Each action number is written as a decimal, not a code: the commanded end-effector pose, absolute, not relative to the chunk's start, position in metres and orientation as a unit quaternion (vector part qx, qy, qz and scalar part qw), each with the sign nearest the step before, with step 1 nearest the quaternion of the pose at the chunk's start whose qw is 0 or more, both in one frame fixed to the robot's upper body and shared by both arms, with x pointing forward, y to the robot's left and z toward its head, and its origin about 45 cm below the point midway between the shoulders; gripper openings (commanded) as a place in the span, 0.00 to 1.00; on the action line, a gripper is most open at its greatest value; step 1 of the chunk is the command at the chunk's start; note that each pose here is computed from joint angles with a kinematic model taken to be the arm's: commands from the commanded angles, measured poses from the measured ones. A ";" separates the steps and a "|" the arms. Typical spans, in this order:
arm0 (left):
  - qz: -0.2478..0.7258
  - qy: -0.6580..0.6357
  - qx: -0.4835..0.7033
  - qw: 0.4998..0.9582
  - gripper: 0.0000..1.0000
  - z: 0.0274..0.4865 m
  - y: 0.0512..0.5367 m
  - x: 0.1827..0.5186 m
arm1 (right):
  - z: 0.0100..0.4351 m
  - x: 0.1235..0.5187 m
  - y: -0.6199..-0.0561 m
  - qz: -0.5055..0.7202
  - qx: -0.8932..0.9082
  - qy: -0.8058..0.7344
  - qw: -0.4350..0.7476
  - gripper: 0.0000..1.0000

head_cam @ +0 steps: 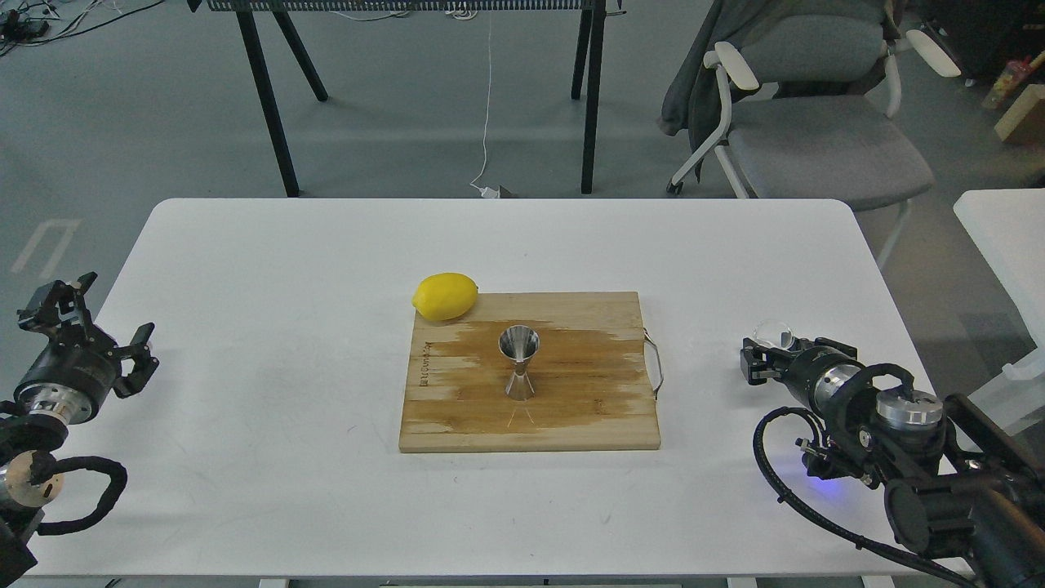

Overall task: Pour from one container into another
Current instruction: 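Move the right gripper down to the small clear glass and grasp it, then lift the clear glass with the right gripper and bring it over the jigger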

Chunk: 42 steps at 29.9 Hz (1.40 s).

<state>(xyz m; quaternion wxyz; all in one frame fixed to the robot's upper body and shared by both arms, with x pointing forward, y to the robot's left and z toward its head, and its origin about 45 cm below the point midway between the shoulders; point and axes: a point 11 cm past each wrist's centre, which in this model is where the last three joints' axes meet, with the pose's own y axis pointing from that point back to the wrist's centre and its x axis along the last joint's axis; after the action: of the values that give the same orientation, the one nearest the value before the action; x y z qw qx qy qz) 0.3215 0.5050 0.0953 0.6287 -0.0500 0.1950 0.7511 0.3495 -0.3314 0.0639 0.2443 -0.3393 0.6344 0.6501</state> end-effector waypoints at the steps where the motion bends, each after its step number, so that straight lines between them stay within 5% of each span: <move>1: 0.753 0.194 -0.048 0.627 0.99 0.095 0.507 0.321 | 0.064 0.350 -0.330 0.650 -0.341 0.633 0.244 0.53; 32: 0.756 0.191 -0.044 0.624 0.99 0.096 0.511 0.319 | 0.062 0.346 -0.317 0.638 -0.385 0.621 0.243 0.44; 42: 0.756 0.192 -0.045 0.624 0.99 0.095 0.510 0.320 | 0.106 0.351 -0.266 0.624 -0.477 0.571 0.239 0.44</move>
<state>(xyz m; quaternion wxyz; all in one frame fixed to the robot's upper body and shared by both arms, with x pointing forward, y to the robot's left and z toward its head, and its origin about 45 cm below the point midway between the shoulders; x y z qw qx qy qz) 0.3195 0.5100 0.0953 0.6243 -0.0445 0.1916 0.7560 0.3487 -0.2797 0.0901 0.2437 -0.4460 0.5818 0.6349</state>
